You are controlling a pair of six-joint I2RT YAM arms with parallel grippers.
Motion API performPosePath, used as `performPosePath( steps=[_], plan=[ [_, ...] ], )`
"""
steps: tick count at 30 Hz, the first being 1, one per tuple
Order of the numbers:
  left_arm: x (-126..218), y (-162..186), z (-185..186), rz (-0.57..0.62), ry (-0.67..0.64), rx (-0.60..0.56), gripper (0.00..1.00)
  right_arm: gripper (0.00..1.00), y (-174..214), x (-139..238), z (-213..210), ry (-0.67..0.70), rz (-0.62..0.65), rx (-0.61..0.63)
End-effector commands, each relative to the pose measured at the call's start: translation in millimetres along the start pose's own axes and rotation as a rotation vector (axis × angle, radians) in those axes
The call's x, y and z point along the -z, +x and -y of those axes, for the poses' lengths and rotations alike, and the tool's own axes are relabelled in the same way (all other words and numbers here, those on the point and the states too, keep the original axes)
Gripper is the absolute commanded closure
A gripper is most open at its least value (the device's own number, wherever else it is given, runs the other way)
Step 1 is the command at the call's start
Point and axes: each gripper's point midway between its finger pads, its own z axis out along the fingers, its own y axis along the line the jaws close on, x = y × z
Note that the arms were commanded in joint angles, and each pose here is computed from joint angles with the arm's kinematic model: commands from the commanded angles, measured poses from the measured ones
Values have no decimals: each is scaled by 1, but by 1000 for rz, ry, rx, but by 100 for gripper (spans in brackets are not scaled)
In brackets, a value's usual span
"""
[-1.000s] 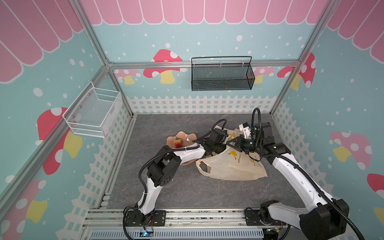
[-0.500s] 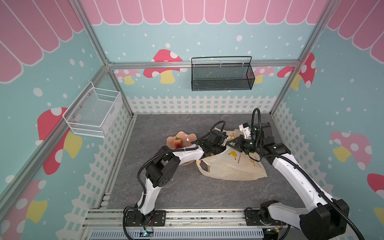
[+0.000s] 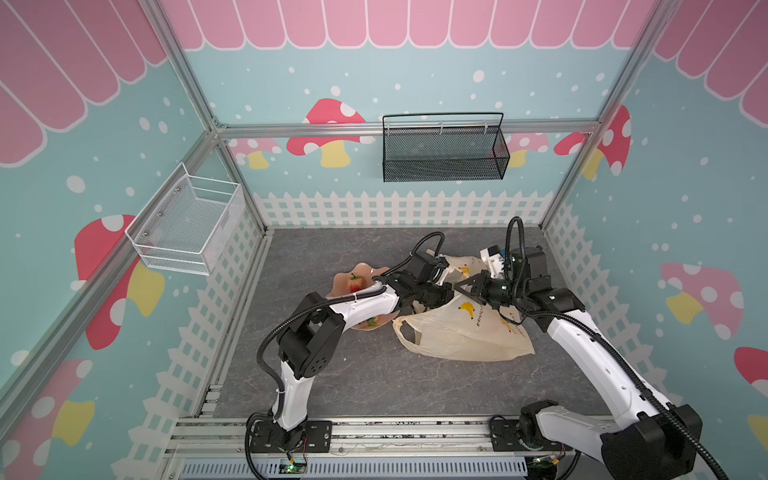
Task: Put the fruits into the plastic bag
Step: 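Open the left gripper to release the banana beside the other fruit, then lift the open left gripper out of the bag and over the pink bowl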
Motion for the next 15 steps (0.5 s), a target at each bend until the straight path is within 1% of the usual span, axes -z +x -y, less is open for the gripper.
performPosePath(
  steps=[1, 8, 15],
  plan=[
    [17, -2, -2, -8, -43, -27, 17, 100, 3, 2, -1, 2, 8, 0],
    [30, 12, -10, -98, -133, -105, 17, 100, 0, 2, -2, 6, 16, 1],
    [50, 26, -19, -149, -195, -153, 17, 100, -2, 2, -2, 10, 24, 3]
  ],
)
